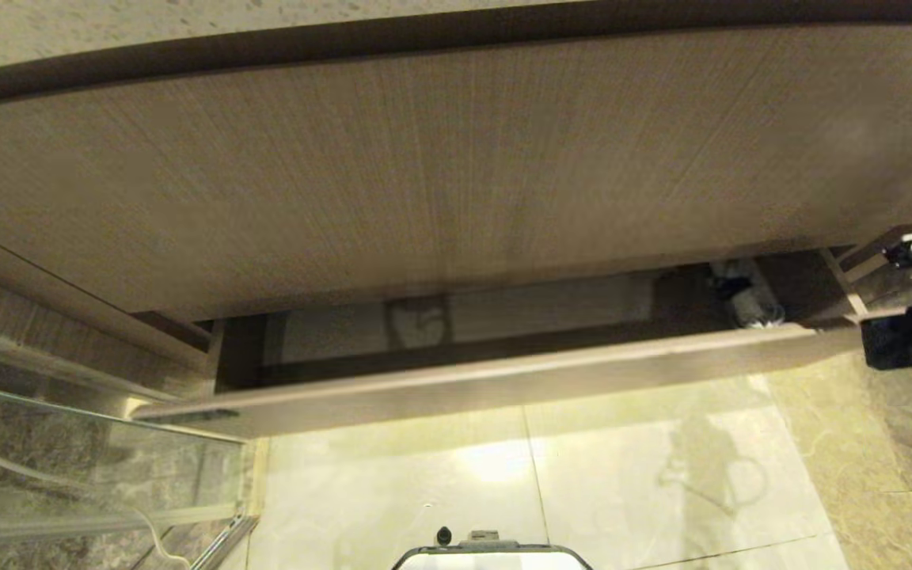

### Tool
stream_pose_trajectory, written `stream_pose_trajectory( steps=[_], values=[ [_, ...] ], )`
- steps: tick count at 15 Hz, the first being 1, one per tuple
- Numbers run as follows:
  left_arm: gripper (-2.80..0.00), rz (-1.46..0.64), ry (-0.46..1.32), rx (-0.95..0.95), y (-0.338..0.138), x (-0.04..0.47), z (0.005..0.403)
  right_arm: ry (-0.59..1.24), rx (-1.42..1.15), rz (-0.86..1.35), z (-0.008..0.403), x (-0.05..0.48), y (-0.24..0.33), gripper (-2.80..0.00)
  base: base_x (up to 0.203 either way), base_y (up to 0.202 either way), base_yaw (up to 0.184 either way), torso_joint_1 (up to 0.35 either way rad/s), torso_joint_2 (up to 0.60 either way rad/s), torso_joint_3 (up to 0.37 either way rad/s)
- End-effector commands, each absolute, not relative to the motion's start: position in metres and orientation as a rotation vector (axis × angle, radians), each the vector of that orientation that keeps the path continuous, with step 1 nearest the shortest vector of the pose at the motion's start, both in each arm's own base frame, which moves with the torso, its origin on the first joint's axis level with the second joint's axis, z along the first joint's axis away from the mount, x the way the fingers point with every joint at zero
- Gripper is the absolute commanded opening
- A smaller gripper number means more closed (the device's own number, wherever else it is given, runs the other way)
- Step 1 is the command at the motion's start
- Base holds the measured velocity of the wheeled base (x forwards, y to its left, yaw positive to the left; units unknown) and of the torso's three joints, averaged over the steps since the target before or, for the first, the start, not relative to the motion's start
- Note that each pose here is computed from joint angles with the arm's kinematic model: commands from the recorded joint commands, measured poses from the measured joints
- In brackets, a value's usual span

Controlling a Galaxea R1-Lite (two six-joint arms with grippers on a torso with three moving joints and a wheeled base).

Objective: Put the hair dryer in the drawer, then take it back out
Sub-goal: Close the drawer, then pull open the drawer

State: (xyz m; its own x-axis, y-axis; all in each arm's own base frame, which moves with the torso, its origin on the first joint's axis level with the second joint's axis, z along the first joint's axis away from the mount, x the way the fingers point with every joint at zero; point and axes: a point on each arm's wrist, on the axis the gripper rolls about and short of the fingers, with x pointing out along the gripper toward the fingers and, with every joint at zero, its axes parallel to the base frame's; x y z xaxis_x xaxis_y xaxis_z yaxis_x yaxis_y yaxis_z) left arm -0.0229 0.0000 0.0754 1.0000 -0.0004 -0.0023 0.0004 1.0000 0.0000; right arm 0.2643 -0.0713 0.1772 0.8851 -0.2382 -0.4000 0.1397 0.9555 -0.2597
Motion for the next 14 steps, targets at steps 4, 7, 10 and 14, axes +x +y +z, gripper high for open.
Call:
stream_pose_trajectory(
  steps=[4,7,10,14],
  values=[
    [-2.80,0.000,0.003,0.000,0.000,-0.023,0.075,0.314,-0.201,-0.202,0.200,0.257,-0.062,-2.80,0.000,0.000,0.000,0.000,0.00,0.000],
    [-2.80,0.000,0.002,0.000,0.000,-0.023,0.075,0.286,-0.180,-0.207,0.232,0.197,-0.047,-2.80,0.000,0.000,0.000,0.000,0.00,0.000],
    [-2.80,0.000,0.003,0.000,0.000,-0.023,0.075,0.356,-0.154,-0.202,0.238,0.131,-0.031,-2.80,0.000,0.000,0.000,0.000,0.00,0.000],
    [-2.80,0.000,0.005,0.000,0.000,-0.023,0.075,0.256,-0.146,-0.207,0.213,0.045,-0.010,-2.80,0.000,0.000,0.000,0.000,0.00,0.000]
  ],
)
